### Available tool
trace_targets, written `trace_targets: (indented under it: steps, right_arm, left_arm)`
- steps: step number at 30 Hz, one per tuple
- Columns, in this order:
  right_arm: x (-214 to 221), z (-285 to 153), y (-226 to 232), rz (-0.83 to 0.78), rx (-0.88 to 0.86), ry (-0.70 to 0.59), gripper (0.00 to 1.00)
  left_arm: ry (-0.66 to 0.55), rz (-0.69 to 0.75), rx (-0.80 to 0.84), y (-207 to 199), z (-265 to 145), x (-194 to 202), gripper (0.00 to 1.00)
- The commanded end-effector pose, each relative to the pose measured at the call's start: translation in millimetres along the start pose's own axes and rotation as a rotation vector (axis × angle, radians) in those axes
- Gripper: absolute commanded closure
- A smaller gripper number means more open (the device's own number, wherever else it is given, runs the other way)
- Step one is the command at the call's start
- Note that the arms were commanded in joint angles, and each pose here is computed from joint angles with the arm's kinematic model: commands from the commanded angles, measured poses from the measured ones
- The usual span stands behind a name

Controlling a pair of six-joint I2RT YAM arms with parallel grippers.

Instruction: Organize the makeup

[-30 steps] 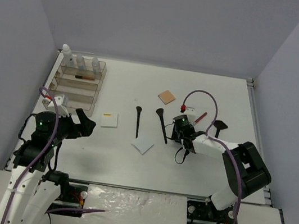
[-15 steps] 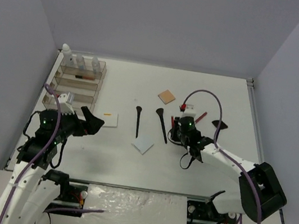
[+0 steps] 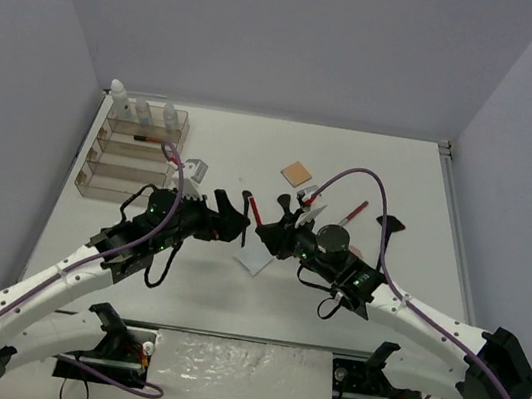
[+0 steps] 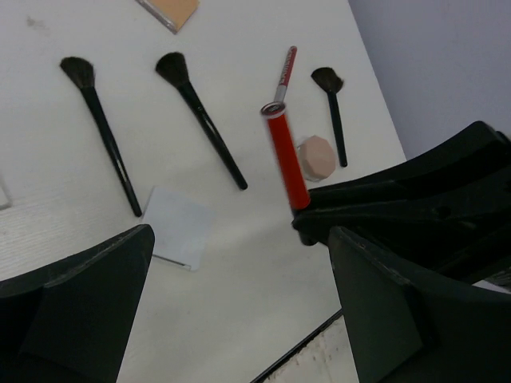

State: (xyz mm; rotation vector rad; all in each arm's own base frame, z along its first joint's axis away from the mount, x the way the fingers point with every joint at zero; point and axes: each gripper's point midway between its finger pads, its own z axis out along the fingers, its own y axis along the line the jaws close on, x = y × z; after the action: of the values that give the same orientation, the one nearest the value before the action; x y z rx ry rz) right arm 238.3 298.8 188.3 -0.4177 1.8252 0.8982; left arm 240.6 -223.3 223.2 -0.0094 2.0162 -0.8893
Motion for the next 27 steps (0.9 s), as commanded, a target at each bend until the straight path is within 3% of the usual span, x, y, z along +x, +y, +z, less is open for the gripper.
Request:
trace_targets:
  steps: [1, 8, 12, 17, 18, 20, 24, 27]
  right_arm:
    - [-48, -1, 38, 0.011, -0.134, -0.160, 1.00]
    - [-55, -4, 45, 0.020, -0.162, -0.190, 1.00]
    - [-56, -5, 46, 0.025, -0.168, -0.200, 1.00]
    - [-52, -2, 43, 0.027, -0.157, -0.196, 1.00]
    - [-51, -1, 42, 0.027, -0.154, -0.193, 1.00]
    - [-50, 1, 39, 0.029, -0.139, -0.193, 0.89]
    - [-47, 3, 23, 0.030, -0.048, -0.175, 0.34]
    - [-53, 2, 0, 0.024, 0.083, -0.187, 0.12]
  left_arm:
    - [-0.256, -0.022, 0.105, -53, 5, -71, 0.16]
    - [-0.242, -0.045, 0.125, -68, 27, -66, 0.32]
    - [-0.258, -0.078, 0.134, -72, 34, -64, 0.54]
    - [-0.258, -0.099, 0.156, -78, 41, -62, 0.94]
    - [-0.256, -0.101, 0.155, -78, 42, -62, 0.98]
    - [-0.258, -0.103, 0.156, -78, 45, -62, 1.00]
    - [-0.277, -0.109, 0.105, -68, 46, -65, 1.00]
    - [-0.302, -0.102, 0.005, -47, 47, -71, 1.00]
